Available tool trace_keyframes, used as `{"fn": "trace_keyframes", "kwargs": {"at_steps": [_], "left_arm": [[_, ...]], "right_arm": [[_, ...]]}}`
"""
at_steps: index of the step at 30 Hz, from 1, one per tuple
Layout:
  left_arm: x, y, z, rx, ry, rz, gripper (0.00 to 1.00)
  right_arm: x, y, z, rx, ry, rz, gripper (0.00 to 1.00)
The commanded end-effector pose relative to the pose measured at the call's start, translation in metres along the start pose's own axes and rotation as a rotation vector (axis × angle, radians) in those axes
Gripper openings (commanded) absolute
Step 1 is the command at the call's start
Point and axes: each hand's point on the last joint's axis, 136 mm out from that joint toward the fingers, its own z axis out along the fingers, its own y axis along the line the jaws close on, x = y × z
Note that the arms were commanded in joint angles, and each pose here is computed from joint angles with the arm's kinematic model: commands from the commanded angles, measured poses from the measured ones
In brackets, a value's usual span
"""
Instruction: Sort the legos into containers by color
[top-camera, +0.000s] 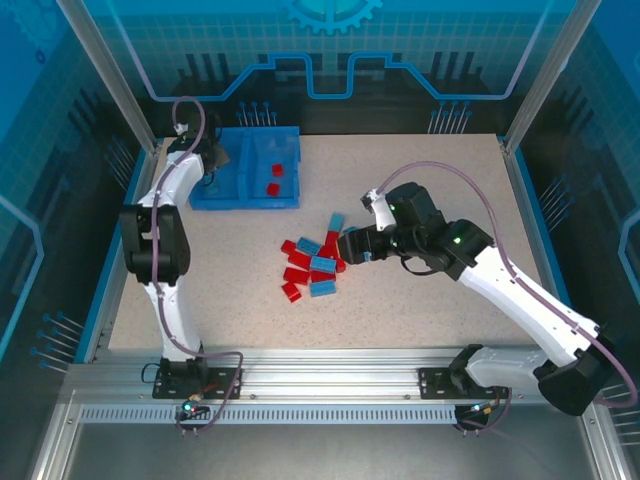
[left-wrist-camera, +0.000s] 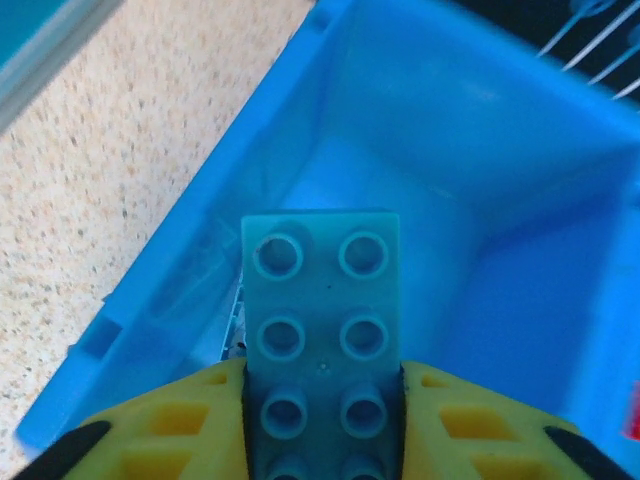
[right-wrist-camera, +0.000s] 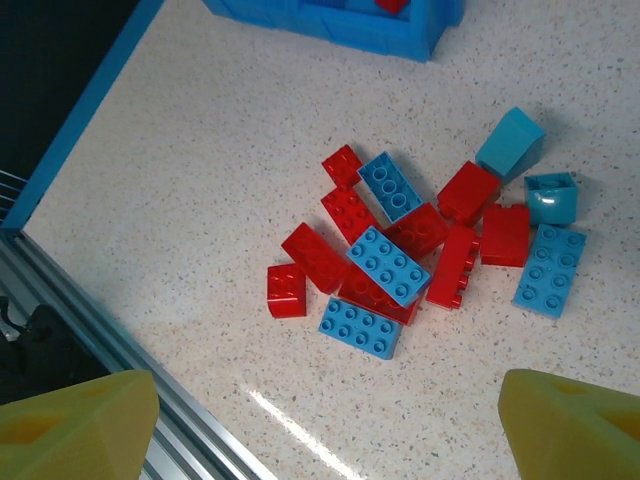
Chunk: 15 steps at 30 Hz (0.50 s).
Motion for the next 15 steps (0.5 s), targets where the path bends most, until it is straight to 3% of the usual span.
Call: {"fn": "trace_keyframes", "kwargs": {"at_steps": [1, 6, 10, 15], "left_arm": [[0.009, -0.006, 0.005, 0.015, 0.072, -0.029, 0.43], [0.007, -0.010, -0.005, 0.043, 0.073, -0.047, 0.55], [-0.004, -0.014, -0.037, 0.103, 0.043, -0.070, 0.55], [-0.002, -0.035, -0.137, 0.360, -0.027, -0.136, 0.51]], "right_arm": [[0.001, -0.002, -0.012, 0.012, -0.006, 0.017, 0.90], [0.000, -0.003, -0.018, 0.020, -0.015, 0.010, 0.90], [0.000, -0.005, -0.015, 0.029, -0.011, 0.002, 0.91], [0.001, -0.007, 0.002, 0.038, 0.019, -0.097, 0.91]]}}
